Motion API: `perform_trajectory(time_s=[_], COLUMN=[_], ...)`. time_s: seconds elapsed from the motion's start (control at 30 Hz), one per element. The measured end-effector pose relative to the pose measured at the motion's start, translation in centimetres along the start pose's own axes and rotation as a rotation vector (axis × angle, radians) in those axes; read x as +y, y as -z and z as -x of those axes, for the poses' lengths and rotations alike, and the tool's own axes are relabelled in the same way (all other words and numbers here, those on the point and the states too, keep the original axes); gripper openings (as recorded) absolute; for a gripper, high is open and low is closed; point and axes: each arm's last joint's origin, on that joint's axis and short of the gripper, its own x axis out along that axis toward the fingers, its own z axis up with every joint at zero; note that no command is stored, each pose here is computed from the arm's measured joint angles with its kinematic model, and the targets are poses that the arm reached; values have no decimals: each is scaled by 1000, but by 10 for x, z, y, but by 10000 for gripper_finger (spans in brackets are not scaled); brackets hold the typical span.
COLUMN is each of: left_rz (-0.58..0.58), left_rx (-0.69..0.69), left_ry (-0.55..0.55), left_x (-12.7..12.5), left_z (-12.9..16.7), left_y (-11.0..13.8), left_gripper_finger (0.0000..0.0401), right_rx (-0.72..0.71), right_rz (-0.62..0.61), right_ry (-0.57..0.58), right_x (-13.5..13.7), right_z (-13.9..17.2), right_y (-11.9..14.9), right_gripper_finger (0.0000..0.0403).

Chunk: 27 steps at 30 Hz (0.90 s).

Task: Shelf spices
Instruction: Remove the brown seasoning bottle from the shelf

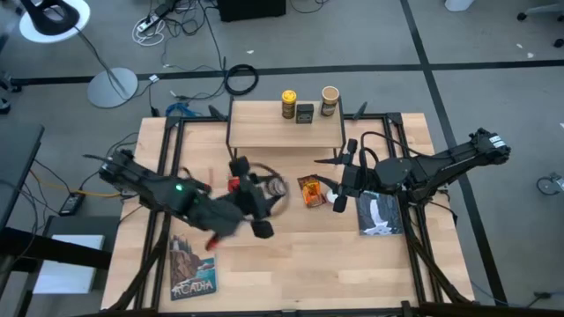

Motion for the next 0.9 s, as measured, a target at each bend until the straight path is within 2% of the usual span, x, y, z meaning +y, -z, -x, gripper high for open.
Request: perform_trajectory(time_s=[0.1,0.2,0.4,0.67,0.77,0.9], left_rz=[46,91,219,412,425,388], left_rx=[-68,-110,-194,-251,-220,-180], left_ry=[-3,1,19,-35,-43,19], left_x=[12,14,0,-14,-19,-28], left_z=[1,-6,-37,-62,-74,-92], left_y=[12,36,104,194,215,231], left_gripper_finger=[178,178,178,178,178,178], right_rx=[0,-1,-3,-3,-1,1], right_rz=[0,-1,-2,-7,-8,-10], right_ry=[0,0,1,1,6,16], right_x=[0,0,0,0,-1,-2], right_z=[0,0,0,0,-1,-1], right_y=[0,0,0,0,0,0], right_gripper_finger=[173,173,173,173,173,173])
